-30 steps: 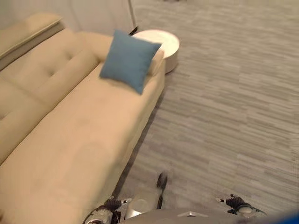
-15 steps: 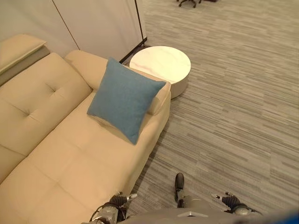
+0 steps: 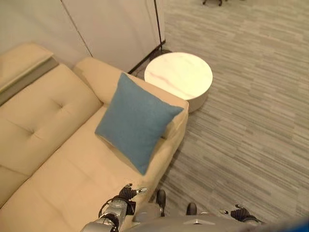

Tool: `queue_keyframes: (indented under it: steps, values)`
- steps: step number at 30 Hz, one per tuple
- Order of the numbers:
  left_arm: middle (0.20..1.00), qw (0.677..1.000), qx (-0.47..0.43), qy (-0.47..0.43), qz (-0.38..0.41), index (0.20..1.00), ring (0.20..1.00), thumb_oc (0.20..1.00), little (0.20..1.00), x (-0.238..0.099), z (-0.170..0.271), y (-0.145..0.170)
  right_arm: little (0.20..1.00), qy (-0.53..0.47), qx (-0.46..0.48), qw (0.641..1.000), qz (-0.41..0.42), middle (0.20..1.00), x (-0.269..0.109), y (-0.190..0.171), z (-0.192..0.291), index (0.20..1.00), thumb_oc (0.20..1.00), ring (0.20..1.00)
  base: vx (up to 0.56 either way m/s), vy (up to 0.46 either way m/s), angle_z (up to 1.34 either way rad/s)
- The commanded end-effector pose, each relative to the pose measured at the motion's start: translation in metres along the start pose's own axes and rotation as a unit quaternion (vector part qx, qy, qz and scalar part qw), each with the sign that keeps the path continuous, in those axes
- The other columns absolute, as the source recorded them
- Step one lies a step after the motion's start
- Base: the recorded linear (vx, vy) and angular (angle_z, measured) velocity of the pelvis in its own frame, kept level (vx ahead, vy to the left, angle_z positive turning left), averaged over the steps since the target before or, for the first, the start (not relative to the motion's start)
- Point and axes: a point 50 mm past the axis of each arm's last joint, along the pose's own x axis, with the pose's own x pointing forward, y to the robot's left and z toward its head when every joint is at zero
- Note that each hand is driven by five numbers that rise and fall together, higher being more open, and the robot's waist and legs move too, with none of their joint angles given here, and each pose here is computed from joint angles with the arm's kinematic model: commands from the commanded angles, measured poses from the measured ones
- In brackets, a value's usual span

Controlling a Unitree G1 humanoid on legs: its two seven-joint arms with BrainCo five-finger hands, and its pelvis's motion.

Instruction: Pick up all the scattered cushions and arrange them neatly on the sofa.

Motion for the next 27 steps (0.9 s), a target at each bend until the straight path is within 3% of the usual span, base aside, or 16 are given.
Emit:
queue_keyframes:
  steps: [1, 11, 12, 13, 18, 27]
  values:
    - [1.000, 1.000, -0.018, 0.004, 0.006, 1.000, 1.000, 1.000, 1.000, 0.000, -0.002, 0.002, 1.000, -0.030, -0.026, 0.999, -0.019, 1.000, 0.003, -0.015, 0.016, 1.000, 1.000, 1.000, 0.02, 0.165, 0.08]
    - [1.000, 0.998, -0.047, 0.026, 0.029, 1.000, 1.000, 1.000, 1.000, -0.002, -0.016, 0.014, 1.000, -0.067, -0.056, 0.996, -0.006, 1.000, 0.005, -0.016, 0.042, 1.000, 1.000, 1.000, 0.00, 0.062, 0.14]
    - [1.000, 0.998, -0.045, 0.026, 0.030, 1.000, 1.000, 1.000, 1.000, -0.002, -0.016, 0.014, 1.000, -0.071, -0.054, 0.996, -0.004, 1.000, 0.004, -0.014, 0.044, 1.000, 1.000, 1.000, 0.17, -0.242, 0.82]
    - [1.000, 0.999, -0.035, 0.005, 0.022, 1.000, 1.000, 1.000, 1.000, -0.001, -0.007, 0.011, 1.000, -0.043, -0.031, 0.997, -0.047, 1.000, 0.007, -0.055, 0.033, 1.000, 1.000, 1.000, 0.16, -0.266, 0.95]
    - [1.000, 1.000, -0.011, -0.012, -0.008, 1.000, 1.000, 1.000, 1.000, 0.000, 0.005, -0.008, 1.000, -0.017, -0.016, 1.000, -0.019, 1.000, 0.006, -0.032, 0.017, 1.000, 1.000, 1.000, 0.11, -0.298, 1.41]
    - [1.000, 0.999, -0.011, -0.033, -0.015, 1.000, 1.000, 1.000, 1.000, 0.001, 0.020, -0.009, 1.000, 0.011, 0.023, 0.999, -0.043, 1.000, 0.003, -0.040, -0.007, 1.000, 1.000, 1.000, 0.12, -0.195, 1.09]
